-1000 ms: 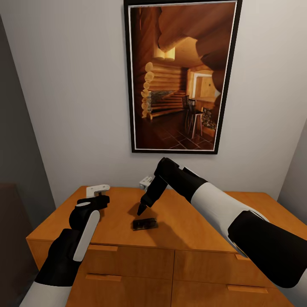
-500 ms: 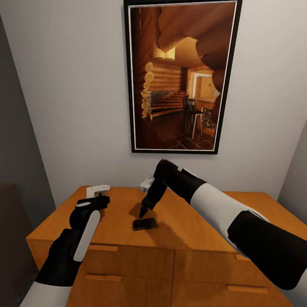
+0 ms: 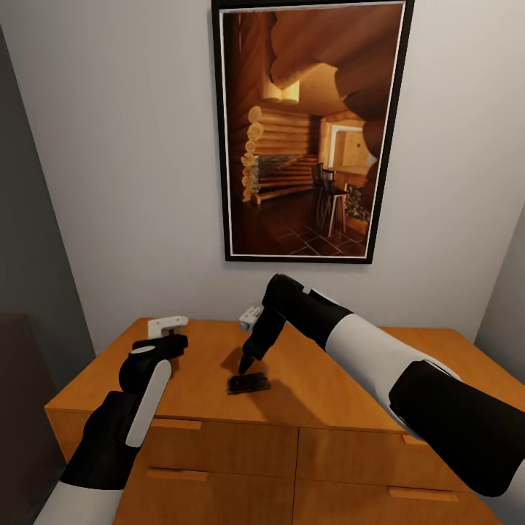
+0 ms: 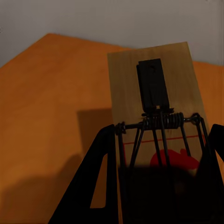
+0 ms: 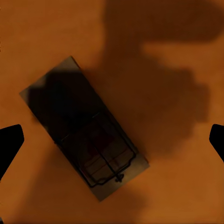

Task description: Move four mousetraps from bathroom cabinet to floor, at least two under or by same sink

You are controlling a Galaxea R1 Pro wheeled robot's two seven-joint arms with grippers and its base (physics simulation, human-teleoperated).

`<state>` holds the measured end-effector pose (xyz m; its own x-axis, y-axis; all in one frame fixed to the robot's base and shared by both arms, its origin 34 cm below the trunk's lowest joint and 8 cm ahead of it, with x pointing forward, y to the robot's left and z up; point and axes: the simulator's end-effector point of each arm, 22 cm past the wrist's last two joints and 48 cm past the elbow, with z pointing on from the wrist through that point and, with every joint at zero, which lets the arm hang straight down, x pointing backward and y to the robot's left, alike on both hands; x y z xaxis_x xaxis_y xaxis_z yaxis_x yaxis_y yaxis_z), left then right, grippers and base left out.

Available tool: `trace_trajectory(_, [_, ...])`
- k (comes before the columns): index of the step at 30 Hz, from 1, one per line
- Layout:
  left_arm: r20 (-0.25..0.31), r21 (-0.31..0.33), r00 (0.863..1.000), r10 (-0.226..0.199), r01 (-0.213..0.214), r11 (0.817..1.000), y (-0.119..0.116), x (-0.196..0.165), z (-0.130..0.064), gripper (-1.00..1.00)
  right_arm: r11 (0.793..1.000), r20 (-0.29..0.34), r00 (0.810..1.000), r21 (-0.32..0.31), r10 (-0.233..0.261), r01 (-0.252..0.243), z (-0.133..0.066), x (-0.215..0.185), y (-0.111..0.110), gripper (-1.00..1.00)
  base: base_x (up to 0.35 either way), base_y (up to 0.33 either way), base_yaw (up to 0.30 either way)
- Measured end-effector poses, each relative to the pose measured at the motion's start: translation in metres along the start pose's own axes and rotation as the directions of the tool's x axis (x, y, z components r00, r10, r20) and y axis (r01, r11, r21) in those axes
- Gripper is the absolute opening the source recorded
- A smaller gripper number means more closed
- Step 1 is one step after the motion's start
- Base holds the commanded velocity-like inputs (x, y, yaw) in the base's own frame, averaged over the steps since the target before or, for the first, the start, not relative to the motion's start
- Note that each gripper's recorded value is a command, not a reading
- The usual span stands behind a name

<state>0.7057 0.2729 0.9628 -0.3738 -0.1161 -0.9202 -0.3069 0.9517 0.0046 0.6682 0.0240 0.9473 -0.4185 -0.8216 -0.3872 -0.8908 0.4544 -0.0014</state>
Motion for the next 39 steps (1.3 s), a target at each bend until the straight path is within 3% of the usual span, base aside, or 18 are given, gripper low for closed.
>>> trace_trajectory(8, [0.036,0.001,0.999,-0.027,0.027,1.000,0.0000,-0.0074,0.0005,-1.00,1.000,-0.003,1.000,-0.009,0.001,-0.001,0.0042,0.0023,0.0030,1.00,0.000,0.000,0.000])
trace_trajectory(32, [0.031,0.001,0.999,-0.024,0.024,1.000,-0.0005,-0.0046,0.0026,-1.00,1.000,0.009,1.000,-0.006,-0.011,0.011,0.0018,-0.0021,0.0050,1.00,0.000,0.000,0.000])
trace_trajectory(39, [0.031,0.001,0.999,-0.024,0.024,1.000,-0.0002,-0.0045,0.0027,-1.00,1.000,0.013,1.000,-0.002,-0.021,0.021,0.0008,-0.0042,0.0062,1.00,0.000,0.000,0.144])
